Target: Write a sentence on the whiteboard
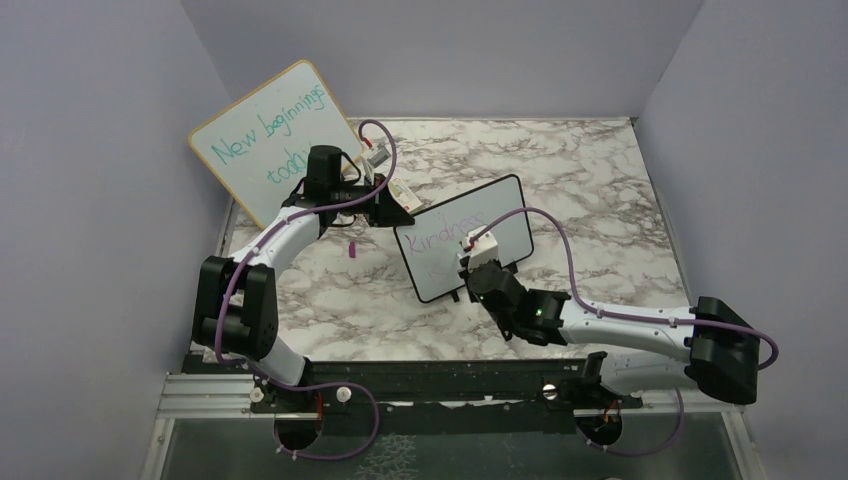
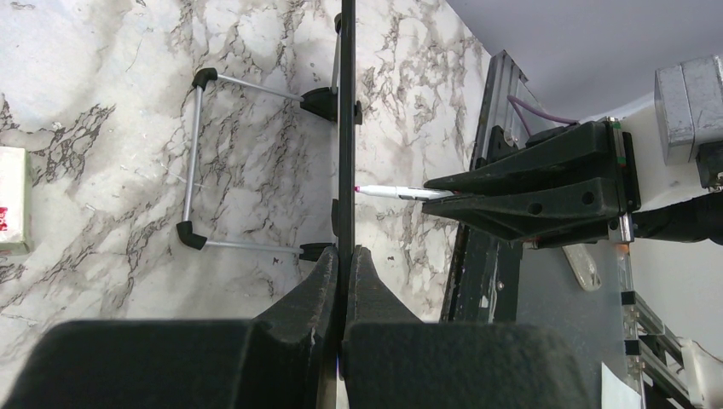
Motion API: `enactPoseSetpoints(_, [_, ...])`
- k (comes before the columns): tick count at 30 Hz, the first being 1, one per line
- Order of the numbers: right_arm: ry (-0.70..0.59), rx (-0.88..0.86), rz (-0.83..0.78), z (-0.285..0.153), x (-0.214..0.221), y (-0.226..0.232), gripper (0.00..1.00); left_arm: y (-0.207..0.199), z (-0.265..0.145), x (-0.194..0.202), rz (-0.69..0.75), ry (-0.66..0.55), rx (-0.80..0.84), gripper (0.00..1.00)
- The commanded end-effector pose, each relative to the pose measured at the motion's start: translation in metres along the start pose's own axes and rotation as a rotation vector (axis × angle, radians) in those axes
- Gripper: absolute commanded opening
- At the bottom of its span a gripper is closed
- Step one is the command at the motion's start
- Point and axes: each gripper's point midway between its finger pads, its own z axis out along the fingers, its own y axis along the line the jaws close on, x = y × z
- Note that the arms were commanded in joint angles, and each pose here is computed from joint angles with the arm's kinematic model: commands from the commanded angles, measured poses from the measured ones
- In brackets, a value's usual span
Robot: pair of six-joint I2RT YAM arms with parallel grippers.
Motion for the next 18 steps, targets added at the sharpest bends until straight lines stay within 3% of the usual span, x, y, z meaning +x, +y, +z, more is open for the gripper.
enactPoseSetpoints(1, [0.062, 0.009, 0.005, 0.001, 0.013, -0.002, 0.0, 0.015, 0.003, 0.022, -0.076, 0.049, -0.062, 0.0])
enactPoseSetpoints(18, [0.125, -0.016, 0.008, -0.004, 0.031, 0.0, 0.0, 0.016, 0.003, 0.023, -0.076, 0.05, -0.063, 0.0])
